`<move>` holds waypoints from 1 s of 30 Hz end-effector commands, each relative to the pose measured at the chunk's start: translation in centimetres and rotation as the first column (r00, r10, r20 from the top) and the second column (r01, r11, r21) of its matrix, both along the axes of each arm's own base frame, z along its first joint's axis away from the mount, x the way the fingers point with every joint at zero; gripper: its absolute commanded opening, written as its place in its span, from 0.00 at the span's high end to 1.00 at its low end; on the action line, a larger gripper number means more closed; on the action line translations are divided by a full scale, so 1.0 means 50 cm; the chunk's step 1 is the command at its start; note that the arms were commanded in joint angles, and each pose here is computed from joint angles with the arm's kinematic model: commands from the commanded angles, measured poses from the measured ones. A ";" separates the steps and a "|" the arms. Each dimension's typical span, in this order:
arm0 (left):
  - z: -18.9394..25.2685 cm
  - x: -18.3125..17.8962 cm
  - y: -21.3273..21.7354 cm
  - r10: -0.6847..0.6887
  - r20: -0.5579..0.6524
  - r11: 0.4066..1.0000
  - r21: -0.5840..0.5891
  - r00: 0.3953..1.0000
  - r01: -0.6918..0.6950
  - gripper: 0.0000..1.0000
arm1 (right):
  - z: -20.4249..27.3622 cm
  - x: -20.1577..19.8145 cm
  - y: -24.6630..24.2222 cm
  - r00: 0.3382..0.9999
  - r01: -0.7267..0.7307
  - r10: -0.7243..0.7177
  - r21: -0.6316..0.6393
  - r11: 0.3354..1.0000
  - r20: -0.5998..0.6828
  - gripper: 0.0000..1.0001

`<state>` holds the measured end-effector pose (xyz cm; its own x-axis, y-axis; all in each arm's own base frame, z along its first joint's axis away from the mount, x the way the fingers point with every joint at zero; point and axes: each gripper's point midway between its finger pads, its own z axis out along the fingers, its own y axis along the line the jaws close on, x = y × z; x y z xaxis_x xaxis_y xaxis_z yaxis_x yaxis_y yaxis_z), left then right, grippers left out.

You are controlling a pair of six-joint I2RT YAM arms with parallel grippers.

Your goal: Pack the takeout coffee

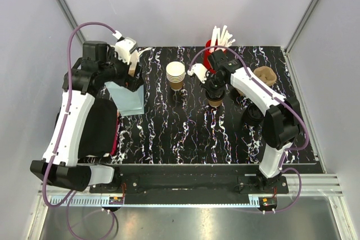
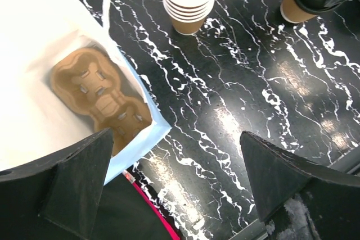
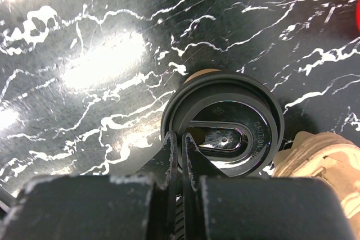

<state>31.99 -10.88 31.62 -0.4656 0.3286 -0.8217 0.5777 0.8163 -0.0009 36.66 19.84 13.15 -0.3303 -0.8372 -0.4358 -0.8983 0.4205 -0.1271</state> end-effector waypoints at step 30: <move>-0.073 0.165 0.004 0.025 0.079 0.984 0.177 0.997 -0.038 0.66 | 0.493 -0.114 0.003 0.935 0.048 -0.195 0.441 0.896 0.296 1.00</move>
<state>39.41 -10.01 26.63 -0.4889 0.4225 -0.7632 0.5318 0.8379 0.1231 32.15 19.75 35.09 -0.2465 -0.5479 -0.7994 -0.7723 0.6094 -0.1795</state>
